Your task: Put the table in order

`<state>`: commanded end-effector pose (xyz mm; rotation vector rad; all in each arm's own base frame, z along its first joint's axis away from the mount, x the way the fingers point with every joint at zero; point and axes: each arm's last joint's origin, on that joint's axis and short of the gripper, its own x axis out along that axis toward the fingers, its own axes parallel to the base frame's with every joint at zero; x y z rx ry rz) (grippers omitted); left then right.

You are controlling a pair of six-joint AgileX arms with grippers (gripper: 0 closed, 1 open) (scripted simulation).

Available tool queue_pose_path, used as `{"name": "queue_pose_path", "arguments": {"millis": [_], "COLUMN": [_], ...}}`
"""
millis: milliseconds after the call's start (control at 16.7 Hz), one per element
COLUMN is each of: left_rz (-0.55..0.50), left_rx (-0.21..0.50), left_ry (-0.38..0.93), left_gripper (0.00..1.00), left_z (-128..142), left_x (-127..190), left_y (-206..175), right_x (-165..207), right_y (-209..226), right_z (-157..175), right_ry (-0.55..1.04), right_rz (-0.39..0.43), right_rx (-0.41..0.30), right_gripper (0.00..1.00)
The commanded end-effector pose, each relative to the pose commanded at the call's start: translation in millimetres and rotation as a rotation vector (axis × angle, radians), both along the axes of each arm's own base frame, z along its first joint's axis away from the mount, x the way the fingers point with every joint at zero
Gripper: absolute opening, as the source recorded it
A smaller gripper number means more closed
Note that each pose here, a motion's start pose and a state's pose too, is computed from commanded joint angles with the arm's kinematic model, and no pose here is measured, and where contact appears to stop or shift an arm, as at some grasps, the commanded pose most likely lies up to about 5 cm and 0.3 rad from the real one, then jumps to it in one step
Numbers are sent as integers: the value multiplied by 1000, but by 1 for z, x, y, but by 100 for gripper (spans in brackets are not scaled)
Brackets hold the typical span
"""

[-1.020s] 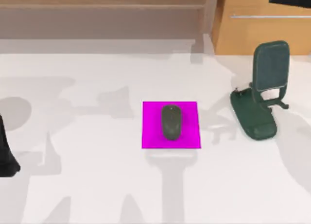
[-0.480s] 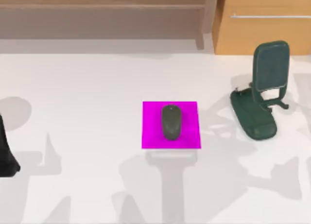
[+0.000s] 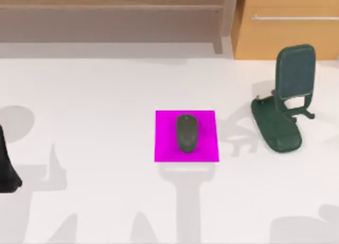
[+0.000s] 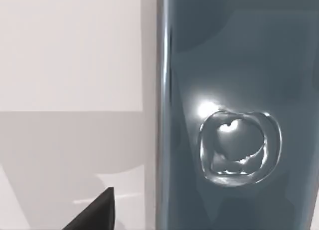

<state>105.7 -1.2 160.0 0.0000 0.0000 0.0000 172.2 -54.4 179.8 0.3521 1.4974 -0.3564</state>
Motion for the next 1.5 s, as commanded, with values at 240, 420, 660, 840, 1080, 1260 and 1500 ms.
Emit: {"name": "queue_pose_path", "arguments": {"millis": [240, 420, 660, 840, 1080, 1260, 1500], "left_rz": [0, 0, 0, 0, 0, 0, 0], "left_rx": [0, 0, 0, 0, 0, 0, 0], "left_ry": [0, 0, 0, 0, 0, 0, 0], "left_gripper": [100, 100, 100, 100, 100, 100, 100], "left_z": [0, 0, 0, 0, 0, 0, 0], "left_x": [0, 0, 0, 0, 0, 0, 0], "left_y": [0, 0, 0, 0, 0, 0, 0], "right_x": [-3, -2, 1, 2, -1, -1, -1], "right_y": [-1, 0, -1, -2, -1, -1, -1], "right_z": [-3, -4, -26, -53, -73, -73, -73], "right_ry": [14, 16, 15, 4, 14, 14, 14], "right_rz": [-6, -3, -6, -5, -6, -6, -6], "right_rx": [4, 4, 4, 1, 4, 4, 4], "right_gripper": [100, 100, 100, 100, 100, 100, 70]}}
